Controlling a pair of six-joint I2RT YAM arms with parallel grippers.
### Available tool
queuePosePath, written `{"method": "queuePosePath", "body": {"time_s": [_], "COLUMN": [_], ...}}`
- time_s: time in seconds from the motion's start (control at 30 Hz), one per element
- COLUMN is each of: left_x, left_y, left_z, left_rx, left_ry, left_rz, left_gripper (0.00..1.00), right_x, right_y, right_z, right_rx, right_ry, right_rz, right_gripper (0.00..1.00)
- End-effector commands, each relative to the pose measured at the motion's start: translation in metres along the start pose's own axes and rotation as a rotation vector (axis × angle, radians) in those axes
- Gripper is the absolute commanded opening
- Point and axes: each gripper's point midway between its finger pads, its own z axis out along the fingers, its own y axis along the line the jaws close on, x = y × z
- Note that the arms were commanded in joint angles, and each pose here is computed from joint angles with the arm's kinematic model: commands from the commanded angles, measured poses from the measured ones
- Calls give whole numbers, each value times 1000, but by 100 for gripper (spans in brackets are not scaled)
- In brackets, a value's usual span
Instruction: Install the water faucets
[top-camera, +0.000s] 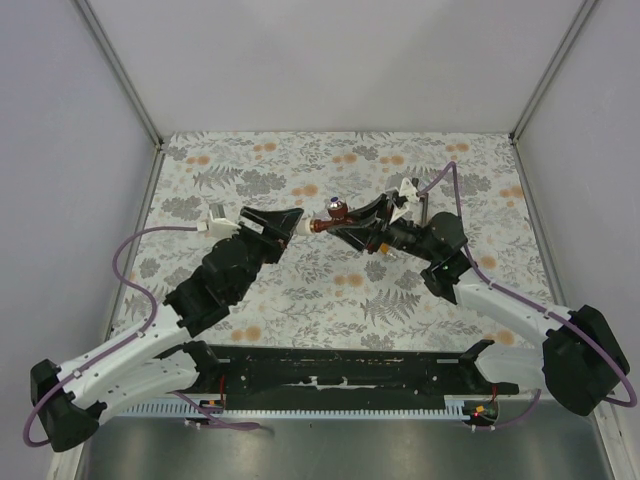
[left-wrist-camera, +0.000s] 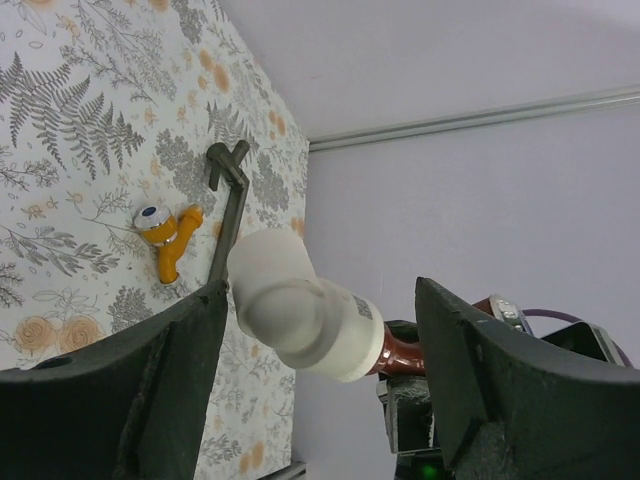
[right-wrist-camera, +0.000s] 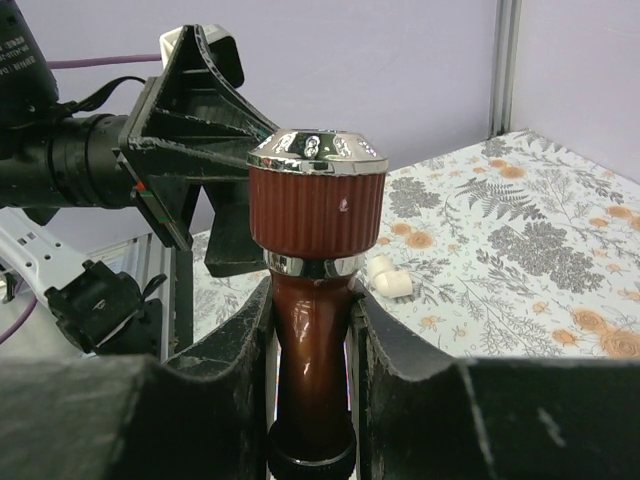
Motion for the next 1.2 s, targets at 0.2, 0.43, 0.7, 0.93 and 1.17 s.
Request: {"method": "queuePosePath", "body": {"time_s": [0.2, 0.43, 0.7, 0.93, 1.17], "left_x": [-8, 3, 4, 4, -10], "left_y": [4, 4, -13, -26, -36], "left_z": [-7, 1, 7, 9, -2], "left_rx": [0, -23, 46, 113, 245], "left_ry": [-27, 7, 9, 14, -45], "left_rz": [-169, -204, -298, -342, -287], "left_gripper": [80, 80, 77, 61, 13], "right_x": [-32, -37, -31, -26, -28], "right_y": [4, 9, 16, 20, 20], "right_z": [-2, 0, 2, 3, 2], "right_rx": [5, -11, -41, -55, -28], "right_ry": [-141, -171, -162, -163, -175], "right_rz": [-86, -82, -74, -45, 79], "right_gripper": [0, 0, 0, 0, 0]}}
